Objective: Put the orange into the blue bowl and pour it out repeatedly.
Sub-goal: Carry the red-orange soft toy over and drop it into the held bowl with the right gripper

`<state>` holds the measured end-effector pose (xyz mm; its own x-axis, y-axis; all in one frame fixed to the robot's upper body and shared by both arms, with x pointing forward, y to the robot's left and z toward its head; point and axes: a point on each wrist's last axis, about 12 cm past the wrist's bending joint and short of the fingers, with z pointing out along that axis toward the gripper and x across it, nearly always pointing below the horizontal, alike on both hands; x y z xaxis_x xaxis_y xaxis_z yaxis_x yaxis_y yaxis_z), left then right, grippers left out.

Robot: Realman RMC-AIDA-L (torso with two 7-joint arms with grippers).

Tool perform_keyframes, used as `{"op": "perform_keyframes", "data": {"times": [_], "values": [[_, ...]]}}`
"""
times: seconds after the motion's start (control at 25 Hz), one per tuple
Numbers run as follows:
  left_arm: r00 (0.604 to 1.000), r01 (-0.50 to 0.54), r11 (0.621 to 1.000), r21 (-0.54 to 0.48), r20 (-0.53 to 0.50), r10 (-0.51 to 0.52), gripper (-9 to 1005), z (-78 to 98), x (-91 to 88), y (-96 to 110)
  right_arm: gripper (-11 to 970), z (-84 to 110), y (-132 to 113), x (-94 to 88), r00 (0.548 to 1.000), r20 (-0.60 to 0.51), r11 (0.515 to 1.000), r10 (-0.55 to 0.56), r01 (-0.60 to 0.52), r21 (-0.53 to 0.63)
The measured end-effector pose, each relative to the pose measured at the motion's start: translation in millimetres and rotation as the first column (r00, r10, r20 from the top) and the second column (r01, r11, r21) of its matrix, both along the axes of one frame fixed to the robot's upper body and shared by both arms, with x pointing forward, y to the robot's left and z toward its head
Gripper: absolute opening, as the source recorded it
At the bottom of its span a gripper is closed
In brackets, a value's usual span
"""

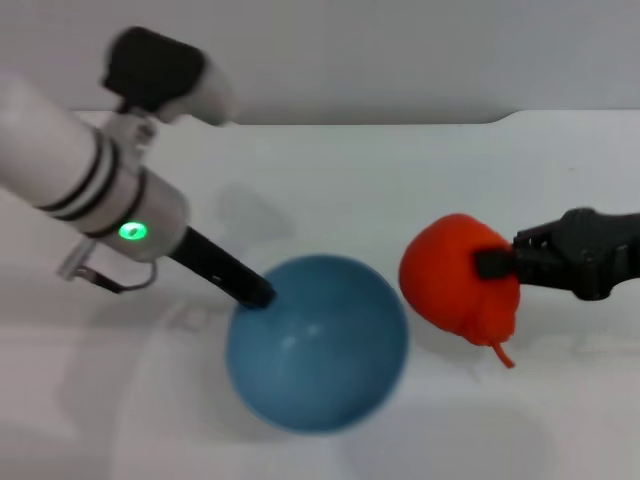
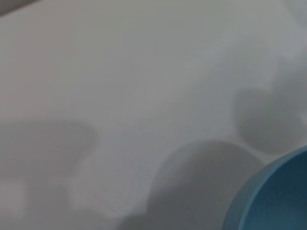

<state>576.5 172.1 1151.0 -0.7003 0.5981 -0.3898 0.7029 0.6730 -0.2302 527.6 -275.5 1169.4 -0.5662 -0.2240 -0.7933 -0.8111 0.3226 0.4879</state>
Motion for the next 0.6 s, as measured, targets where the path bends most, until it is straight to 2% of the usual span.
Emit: {"op": "perform_keyframes", "data": {"times": [0.12, 0.24, 0.4, 0.6], "values": [[0.997, 0.081, 0.996, 0.043, -0.002, -0.08, 0, -1.7, -1.4, -31, 16, 7.1, 5, -0.7, 0.999, 0.023, 0.999, 0.037, -0.038, 0.033], [0.99, 0.136, 0.988, 0.072, 0.011, -0.137, 0, -0.6, -4.5, -55, 20, 4.3, 17, 1.2, 0.995, 0.015, 0.995, 0.095, -0.095, 0.024], [0.986, 0.164, 0.985, 0.054, 0.022, -0.165, 0, 4.7, -5.6, -68, 25, -6.2, 34, 1.4, 0.982, 0.008, 0.982, 0.187, -0.187, -0.021], [0.985, 0.171, 0.985, 0.029, 0.029, -0.172, -1, 10.3, -5.4, -73, 31, -20.3, 51, 4.9, 0.973, -0.044, 0.966, 0.228, -0.231, -0.113]]}}
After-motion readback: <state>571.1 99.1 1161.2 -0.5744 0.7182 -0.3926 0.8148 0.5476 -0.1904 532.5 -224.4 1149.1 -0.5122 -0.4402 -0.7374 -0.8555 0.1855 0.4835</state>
